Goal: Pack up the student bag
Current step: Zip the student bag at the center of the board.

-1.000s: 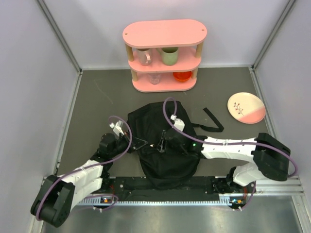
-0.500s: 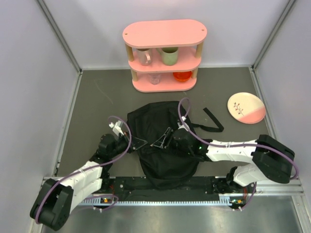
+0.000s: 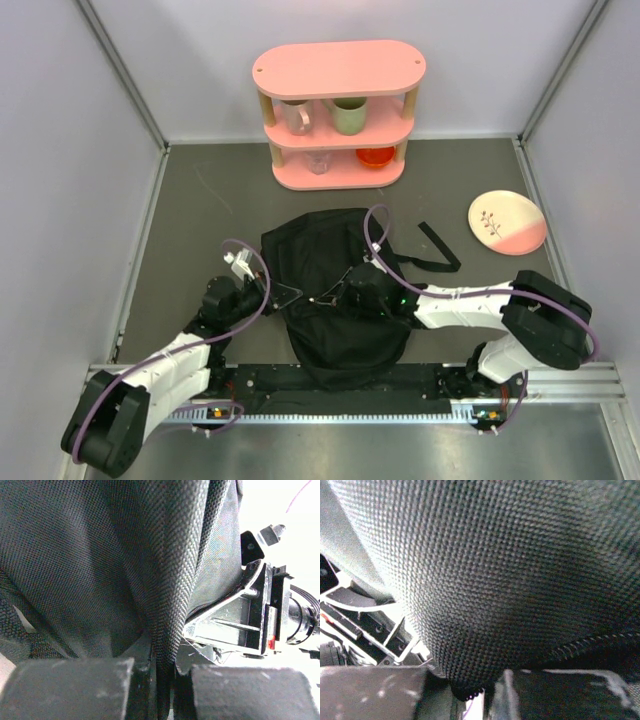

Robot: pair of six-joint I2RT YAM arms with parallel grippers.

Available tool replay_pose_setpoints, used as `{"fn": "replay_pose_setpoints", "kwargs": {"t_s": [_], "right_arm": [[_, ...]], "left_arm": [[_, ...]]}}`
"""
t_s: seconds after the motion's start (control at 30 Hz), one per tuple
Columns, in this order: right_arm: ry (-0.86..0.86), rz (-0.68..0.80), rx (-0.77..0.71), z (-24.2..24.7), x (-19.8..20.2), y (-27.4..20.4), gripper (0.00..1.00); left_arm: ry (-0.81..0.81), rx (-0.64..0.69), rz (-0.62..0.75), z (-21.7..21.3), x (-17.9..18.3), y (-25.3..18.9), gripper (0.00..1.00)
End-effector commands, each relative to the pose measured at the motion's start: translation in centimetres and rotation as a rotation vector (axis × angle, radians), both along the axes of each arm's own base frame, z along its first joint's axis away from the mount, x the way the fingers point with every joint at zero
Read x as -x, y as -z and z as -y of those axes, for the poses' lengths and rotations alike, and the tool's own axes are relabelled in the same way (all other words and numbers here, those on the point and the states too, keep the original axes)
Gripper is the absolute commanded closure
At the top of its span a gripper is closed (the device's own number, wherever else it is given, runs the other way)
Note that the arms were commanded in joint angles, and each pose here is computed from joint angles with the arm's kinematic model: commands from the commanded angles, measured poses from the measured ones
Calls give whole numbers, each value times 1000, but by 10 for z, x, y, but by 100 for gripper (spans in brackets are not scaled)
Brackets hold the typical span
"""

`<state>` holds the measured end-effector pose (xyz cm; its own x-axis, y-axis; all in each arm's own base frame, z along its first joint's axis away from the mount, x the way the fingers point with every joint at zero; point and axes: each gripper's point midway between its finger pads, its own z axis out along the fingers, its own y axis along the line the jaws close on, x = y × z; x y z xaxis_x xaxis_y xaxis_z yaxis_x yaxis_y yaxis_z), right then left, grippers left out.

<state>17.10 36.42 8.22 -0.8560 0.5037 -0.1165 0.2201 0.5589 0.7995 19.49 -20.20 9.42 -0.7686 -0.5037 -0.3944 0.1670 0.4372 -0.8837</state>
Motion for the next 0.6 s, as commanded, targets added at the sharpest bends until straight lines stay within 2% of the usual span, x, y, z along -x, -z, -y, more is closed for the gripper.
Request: {"fn": "replay_pose_setpoints", "kwargs": {"t_s": [0.0, 0.1, 0.2, 0.43, 0.57], "right_arm": [[6, -20, 13, -1, -1, 2, 98], [1, -8, 17, 0, -2, 0, 100], [-22, 62, 21, 2, -4, -13, 100], [-47, 367, 134, 14, -9, -73, 100], [-12, 427, 204, 24, -21, -81, 100]], "left_arm": [[17, 48, 123, 3, 0, -20, 100], [11, 43, 119, 2, 0, -19, 100], [-2, 34, 111, 0, -1, -16, 100], [-43, -34, 105, -8, -5, -9, 100], [-41, -52, 109, -9, -4, -7, 100]]}}
